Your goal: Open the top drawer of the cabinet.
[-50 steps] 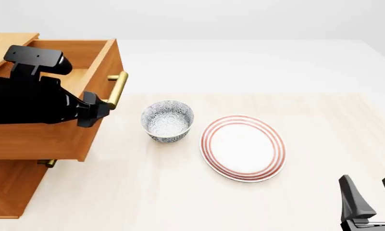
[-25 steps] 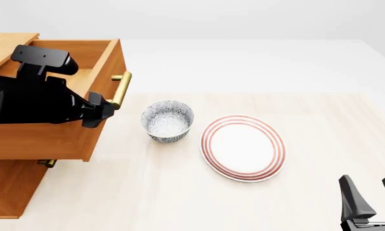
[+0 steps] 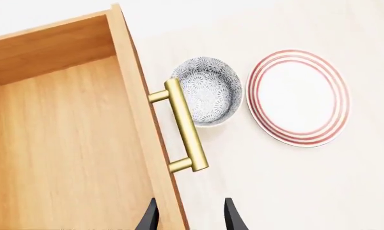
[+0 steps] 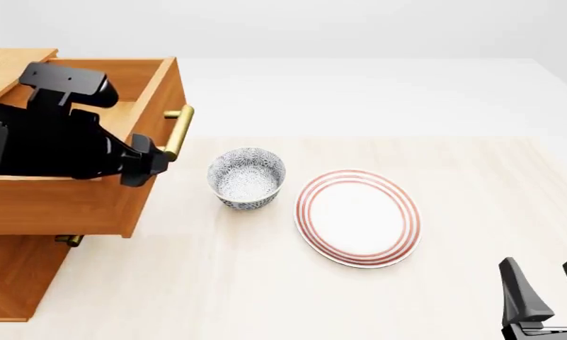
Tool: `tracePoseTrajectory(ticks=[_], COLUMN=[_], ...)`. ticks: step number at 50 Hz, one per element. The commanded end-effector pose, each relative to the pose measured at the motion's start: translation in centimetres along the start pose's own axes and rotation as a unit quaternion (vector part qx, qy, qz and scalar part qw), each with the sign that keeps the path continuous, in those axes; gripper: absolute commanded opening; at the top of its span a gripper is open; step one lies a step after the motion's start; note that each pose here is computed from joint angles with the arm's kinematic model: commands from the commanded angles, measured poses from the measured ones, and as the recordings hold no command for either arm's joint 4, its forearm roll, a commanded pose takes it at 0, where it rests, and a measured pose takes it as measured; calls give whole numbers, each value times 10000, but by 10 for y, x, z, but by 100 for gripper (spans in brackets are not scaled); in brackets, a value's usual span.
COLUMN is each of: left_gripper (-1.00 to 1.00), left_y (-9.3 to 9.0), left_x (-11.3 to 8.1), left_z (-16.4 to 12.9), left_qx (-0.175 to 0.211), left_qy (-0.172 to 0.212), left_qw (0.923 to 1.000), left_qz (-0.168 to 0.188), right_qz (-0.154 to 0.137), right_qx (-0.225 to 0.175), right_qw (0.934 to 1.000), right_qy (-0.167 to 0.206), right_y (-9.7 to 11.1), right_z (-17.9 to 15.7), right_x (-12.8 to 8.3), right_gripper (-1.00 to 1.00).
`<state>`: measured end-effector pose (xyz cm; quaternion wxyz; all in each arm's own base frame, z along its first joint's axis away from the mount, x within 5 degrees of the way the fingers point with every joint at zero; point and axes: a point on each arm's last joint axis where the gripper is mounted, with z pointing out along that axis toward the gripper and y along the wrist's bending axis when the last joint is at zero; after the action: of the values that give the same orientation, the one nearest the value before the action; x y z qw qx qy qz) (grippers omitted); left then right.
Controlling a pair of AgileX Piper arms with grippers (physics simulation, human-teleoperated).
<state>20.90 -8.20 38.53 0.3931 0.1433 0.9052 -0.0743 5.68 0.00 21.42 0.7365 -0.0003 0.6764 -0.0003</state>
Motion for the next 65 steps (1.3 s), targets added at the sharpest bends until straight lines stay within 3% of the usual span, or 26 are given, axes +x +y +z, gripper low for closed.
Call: tracePoseTrajectory(ticks=[1,40,65], left_gripper=[100,100,100], left_y=[-12,-7,3], left_x=[-17,-41,-37], left_z=[-19,-51,-82], left_qx=[309,220,22], left_qy=[-285,-459,-740], left_qw=[9987,9967,9946], left_qz=[276,628,723], right_qz=[1,1,2], right_qx=[0,0,0], right_qw=[10000,10000,10000], right_qy=[-2,-3,-3], right_y=[0,0,0], right_z=[0,0,0], right_x=[0,0,0], right_gripper=[100,100,100])
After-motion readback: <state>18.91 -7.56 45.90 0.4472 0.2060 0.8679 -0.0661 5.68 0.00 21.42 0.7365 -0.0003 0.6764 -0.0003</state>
